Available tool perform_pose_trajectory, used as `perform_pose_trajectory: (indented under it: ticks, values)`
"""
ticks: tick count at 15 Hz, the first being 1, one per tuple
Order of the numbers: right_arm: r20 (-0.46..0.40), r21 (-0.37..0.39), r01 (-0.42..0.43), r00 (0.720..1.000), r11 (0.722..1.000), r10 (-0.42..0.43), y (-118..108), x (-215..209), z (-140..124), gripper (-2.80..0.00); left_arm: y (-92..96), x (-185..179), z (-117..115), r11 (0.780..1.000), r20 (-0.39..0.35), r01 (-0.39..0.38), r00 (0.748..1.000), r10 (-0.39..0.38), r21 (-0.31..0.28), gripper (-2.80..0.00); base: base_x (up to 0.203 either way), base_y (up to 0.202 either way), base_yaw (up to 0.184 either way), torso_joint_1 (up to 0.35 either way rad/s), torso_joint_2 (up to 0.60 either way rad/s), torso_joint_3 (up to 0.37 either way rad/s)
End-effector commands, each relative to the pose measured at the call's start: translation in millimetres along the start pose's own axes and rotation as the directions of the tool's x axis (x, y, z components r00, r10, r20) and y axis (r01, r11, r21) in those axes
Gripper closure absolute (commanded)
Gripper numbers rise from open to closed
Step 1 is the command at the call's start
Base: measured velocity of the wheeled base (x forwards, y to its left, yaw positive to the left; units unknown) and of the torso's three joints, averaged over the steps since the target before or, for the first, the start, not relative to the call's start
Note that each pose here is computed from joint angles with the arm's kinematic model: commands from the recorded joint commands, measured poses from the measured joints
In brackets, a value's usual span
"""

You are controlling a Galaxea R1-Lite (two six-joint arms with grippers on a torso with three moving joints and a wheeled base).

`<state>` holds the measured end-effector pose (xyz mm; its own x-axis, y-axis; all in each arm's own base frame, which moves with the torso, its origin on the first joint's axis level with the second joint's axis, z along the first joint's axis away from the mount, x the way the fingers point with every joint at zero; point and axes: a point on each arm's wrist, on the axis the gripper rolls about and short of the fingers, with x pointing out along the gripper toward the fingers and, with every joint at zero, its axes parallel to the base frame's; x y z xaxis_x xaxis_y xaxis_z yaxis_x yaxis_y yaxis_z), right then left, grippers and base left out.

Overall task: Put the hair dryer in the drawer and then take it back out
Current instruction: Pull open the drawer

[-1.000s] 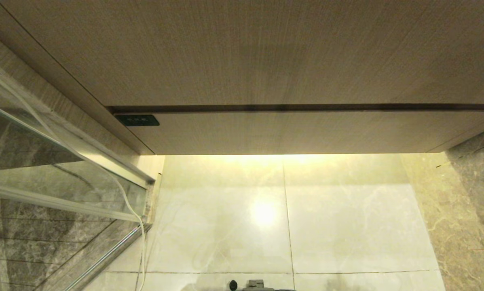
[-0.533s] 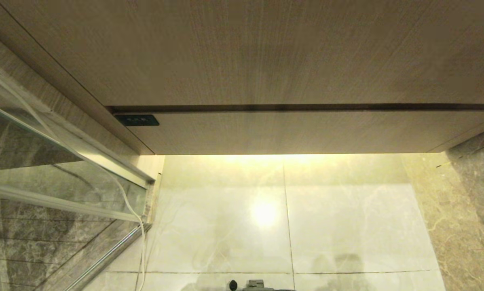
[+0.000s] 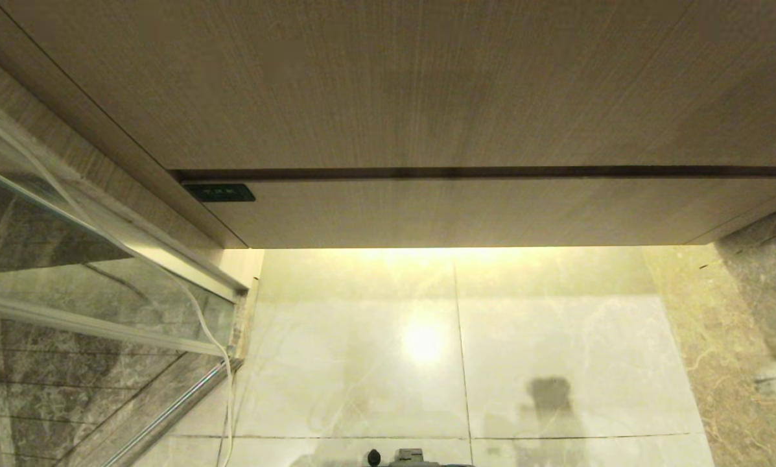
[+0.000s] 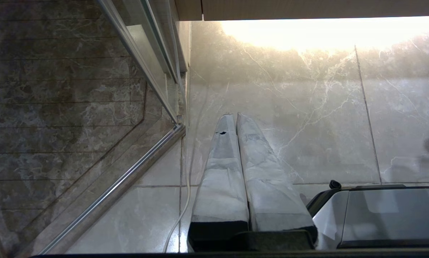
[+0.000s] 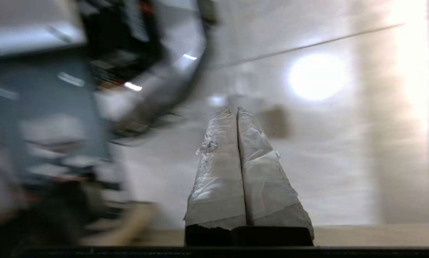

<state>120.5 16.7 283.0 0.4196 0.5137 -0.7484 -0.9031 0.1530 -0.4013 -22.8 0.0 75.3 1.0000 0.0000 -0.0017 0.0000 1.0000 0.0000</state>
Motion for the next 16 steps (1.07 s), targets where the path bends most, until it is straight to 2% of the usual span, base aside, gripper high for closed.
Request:
perform_pose_trajectory:
  ticks: [1,3,6,9,10,12,13,16]
  values:
    - [-0.034,-0.143,0.023,0.999,0.989,-0.028,-15,11,-6,0.00,0.0,0,0,1.000,0.000,0.000,1.000,0.000,0.000,0.00,0.000,0.000,0.000,0.000,0.00,0.000]
    - [-0.068,-0.176,0.037,0.996,0.984,-0.050,-30,23,-15,0.00,0.0,0,0,1.000,0.000,0.000,1.000,0.000,0.000,0.00,0.000,0.000,0.000,0.000,0.00,0.000]
    - [-0.058,-0.176,0.071,0.995,0.982,-0.082,-51,32,-16,0.00,0.0,0,0,1.000,0.000,0.000,1.000,0.000,0.000,0.00,0.000,0.000,0.000,0.000,0.00,0.000]
    - [-0.042,-0.130,0.077,0.996,0.989,-0.083,-57,36,-16,0.00,0.0,0,0,1.000,0.001,0.000,1.000,0.000,0.000,0.00,0.000,0.000,0.000,0.002,0.01,0.001]
    - [-0.033,-0.137,0.069,0.997,0.988,-0.074,-61,41,-15,0.00,0.0,0,0,1.000,0.002,0.000,1.000,0.000,0.000,0.00,0.000,0.000,0.000,0.000,0.00,0.000]
    - [-0.003,-0.188,0.120,0.992,0.975,-0.123,-73,49,-12,0.00,0.0,0,0,1.000,0.000,0.000,1.000,0.000,0.000,0.00,0.000,0.000,0.000,0.000,0.00,0.000]
    - [0.010,-0.204,0.135,0.991,0.970,-0.136,-78,54,-11,-2.80,0.0,0,0,1.000,0.000,0.000,1.000,0.000,0.000,0.00,0.000,0.000,0.000,0.000,0.00,0.000]
    - [0.025,-0.224,0.141,0.990,0.964,-0.139,-85,62,-10,-2.80,0.0,0,0,1.000,0.000,0.000,1.000,0.000,0.000,0.00,0.000,0.000,0.000,0.000,0.00,0.000]
